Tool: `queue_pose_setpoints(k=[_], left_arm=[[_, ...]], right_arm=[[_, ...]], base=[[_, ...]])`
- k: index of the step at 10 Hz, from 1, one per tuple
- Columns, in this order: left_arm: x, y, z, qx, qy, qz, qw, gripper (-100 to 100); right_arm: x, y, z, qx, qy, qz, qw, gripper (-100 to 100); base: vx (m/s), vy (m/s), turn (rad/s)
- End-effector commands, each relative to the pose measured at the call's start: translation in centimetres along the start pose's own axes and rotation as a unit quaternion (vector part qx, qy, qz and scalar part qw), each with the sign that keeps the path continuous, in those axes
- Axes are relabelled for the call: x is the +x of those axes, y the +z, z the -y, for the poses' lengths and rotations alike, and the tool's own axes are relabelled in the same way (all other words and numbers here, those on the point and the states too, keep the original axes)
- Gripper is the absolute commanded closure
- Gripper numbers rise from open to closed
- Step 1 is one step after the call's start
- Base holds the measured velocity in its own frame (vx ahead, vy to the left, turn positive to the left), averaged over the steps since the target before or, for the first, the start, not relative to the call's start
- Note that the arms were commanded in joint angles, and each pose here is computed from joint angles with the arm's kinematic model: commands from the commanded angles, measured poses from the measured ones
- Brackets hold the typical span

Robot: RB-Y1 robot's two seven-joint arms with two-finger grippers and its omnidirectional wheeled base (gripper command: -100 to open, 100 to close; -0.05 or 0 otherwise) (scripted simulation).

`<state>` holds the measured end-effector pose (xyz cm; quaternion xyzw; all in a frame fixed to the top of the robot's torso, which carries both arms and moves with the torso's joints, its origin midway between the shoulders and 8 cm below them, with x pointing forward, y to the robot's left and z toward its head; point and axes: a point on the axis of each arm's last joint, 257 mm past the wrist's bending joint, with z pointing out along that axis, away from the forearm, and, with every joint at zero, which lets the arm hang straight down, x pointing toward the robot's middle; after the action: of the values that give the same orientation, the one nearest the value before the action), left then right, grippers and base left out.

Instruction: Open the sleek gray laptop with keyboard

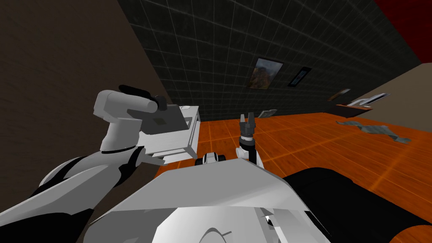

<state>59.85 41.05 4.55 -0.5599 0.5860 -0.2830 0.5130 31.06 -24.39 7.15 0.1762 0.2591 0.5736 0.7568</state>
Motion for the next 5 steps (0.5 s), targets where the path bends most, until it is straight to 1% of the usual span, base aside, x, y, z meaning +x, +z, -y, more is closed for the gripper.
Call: queue_pose_setpoints(k=[1, 2, 4, 5], left_arm=[[-0.3, 1.0, 1.5, 0.011, 0.009, 0.008, 0.9999, 100], [-0.5, 1.3, 2.1, 0.011, 0.006, 0.008, 0.9999, 100], [-0.8, 1.5, 3.5, 0.014, -0.004, 0.009, 0.9999, 100], [-1.1, 2.1, 2.8, 0.003, -0.008, 0.011, 0.9999, 100]], right_arm=[[0.0, 0.0, 0.0, 0.000, 0.000, 0.000, 1.0000, 0], [0.0, 0.0, 0.0, 0.000, 0.000, 0.000, 1.0000, 0], [0.0, 0.0, 0.0, 0.000, 0.000, 0.000, 1.0000, 0], [0.0, 0.0, 0.0, 0.000, 0.000, 0.000, 1.0000, 0]], base=[[-0.062, 0.020, -0.140], [-0.071, 0.032, -0.092], [-0.016, 0.016, 0.013], [0.009, 0.001, 0.001]])
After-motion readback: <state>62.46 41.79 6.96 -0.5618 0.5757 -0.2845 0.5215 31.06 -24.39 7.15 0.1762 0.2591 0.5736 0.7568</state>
